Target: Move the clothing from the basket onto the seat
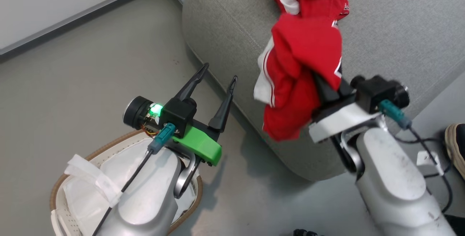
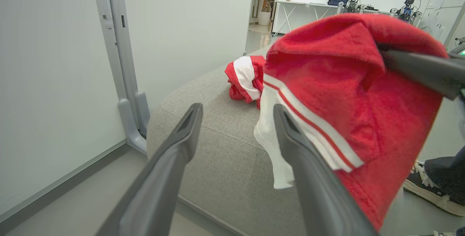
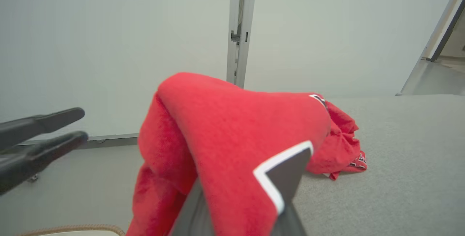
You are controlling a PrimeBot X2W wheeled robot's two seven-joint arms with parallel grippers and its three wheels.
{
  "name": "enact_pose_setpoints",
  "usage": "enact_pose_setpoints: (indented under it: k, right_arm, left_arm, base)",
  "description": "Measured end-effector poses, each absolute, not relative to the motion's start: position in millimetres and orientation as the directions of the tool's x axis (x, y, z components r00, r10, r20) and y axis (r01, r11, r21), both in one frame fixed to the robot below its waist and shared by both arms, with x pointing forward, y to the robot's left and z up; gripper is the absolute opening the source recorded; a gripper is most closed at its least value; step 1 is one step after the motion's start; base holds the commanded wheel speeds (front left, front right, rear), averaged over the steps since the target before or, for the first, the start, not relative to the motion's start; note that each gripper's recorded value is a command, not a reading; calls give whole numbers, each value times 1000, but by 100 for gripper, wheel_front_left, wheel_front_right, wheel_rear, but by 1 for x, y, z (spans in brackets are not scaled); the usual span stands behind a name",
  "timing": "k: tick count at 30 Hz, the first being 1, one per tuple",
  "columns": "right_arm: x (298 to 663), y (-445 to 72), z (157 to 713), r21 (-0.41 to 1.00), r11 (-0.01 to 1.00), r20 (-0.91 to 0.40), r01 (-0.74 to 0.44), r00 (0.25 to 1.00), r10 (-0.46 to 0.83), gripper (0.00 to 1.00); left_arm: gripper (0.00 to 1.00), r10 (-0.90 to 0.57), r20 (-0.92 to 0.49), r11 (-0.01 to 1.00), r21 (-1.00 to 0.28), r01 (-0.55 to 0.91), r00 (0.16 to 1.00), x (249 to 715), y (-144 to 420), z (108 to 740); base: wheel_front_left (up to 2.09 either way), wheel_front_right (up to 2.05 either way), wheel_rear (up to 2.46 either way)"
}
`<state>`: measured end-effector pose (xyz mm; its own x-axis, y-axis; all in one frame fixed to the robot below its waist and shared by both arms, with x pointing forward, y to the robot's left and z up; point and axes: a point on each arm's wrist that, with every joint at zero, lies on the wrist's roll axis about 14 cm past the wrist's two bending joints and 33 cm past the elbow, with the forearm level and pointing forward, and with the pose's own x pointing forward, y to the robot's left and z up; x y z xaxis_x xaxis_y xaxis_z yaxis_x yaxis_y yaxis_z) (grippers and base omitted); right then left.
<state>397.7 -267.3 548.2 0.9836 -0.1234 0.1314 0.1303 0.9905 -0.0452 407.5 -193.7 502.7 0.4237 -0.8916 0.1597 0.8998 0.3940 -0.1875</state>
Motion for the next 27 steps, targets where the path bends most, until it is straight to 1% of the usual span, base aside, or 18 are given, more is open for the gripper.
enact_pose_setpoints:
  k: [7, 9, 14, 18, 22, 27]
  right_arm:
    - [443, -305, 623, -304, 941, 259, 145, 964, -65, 0]
    - [453, -324, 648, -382, 906, 289, 179, 955, -67, 0]
    - [475, -362, 689, -504, 823, 334, 262, 938, -95, 0]
    - [491, -389, 715, -550, 766, 371, 333, 919, -133, 0]
    - [507, -412, 717, -558, 737, 371, 380, 909, -188, 0]
    - [526, -433, 674, -540, 747, 292, 388, 919, -266, 0]
  left_arm:
    - [100, -879, 117, 436, -193, 879, 462, 426, -180, 475]
    - [100, -878, 106, 442, -198, 875, 467, 430, -177, 466]
    - [100, -867, 102, 460, -213, 862, 488, 440, -170, 456]
    - [100, -854, 94, 484, -221, 847, 512, 449, -161, 446]
    - [100, -839, 73, 510, -235, 827, 539, 458, -150, 433]
    - [100, -820, 54, 542, -244, 804, 570, 470, -137, 419]
  base:
    - [0, 0, 0]
    - [0, 0, 0]
    - [0, 0, 0]
    - [0, 0, 0]
    - [0, 0, 0]
    - [0, 0, 0]
